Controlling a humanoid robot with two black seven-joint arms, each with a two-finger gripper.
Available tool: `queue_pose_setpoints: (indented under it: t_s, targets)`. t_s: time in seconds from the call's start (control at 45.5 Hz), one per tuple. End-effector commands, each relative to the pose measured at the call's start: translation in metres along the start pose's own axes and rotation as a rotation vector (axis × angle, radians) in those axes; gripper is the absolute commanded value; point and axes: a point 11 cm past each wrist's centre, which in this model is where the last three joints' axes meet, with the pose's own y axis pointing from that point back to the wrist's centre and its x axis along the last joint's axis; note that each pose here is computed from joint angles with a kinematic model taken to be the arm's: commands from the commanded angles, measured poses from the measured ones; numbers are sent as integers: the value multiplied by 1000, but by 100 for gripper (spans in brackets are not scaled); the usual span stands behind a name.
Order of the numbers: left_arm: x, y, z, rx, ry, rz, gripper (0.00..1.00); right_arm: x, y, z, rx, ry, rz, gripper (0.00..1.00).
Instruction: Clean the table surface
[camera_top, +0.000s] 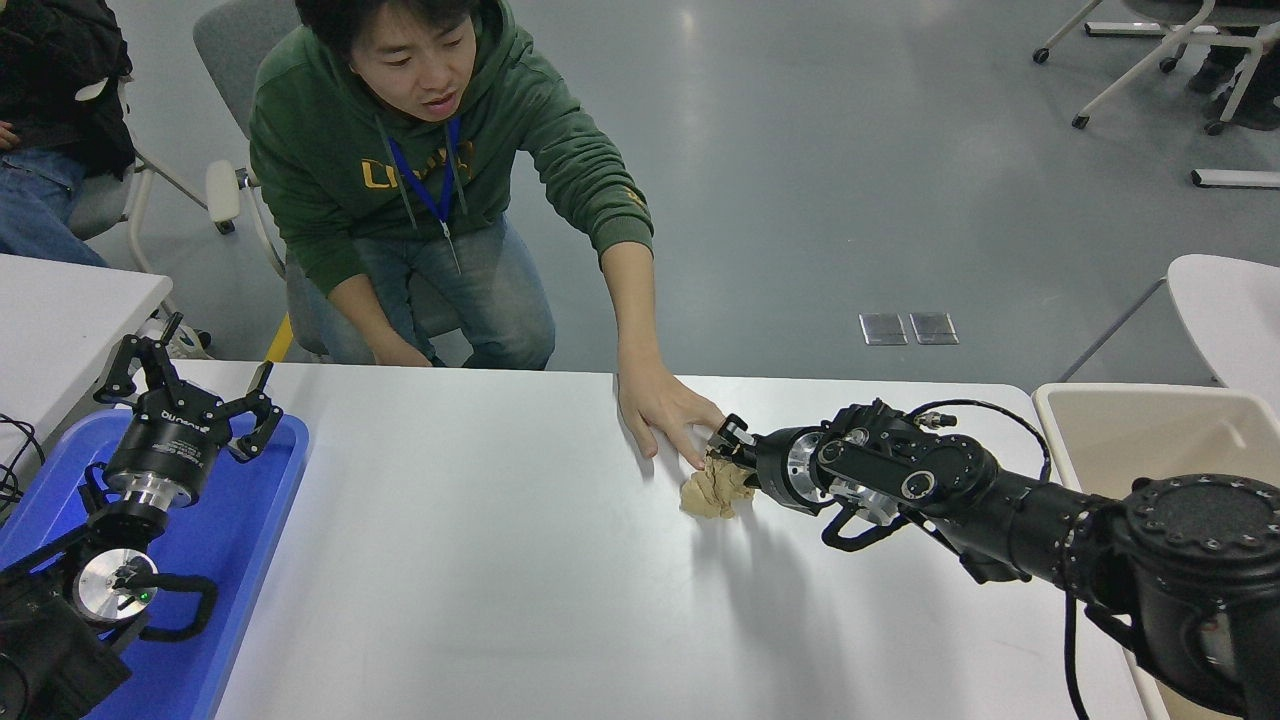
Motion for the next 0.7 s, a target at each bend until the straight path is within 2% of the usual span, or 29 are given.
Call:
queue_pose_setpoints:
  t_s: [0.0,0.154,0.242,0.33,0.396,0.418,0.681]
  targets:
    - [0,0,0,1,0,0,100,-2,0,0,2,11,-5,79]
    - [0,0,0,-1,0,0,100,-5,0,0,-1,22,-28,55]
    - [0,0,0,-1,0,0,100,-6,0,2,-10,36,-40,35]
    - [0,0,0,-1,0,0,100,-7,0,4,-18,41,-41,19]
    - [0,0,0,-1,0,0,100,-8,0,4,-21,44,-49,2]
    - [0,0,0,-1,0,0,100,-8,0,5,-23,46,-50,0]
    - [0,0,0,-1,0,0,100,-7,0,4,-23,54,-50,0]
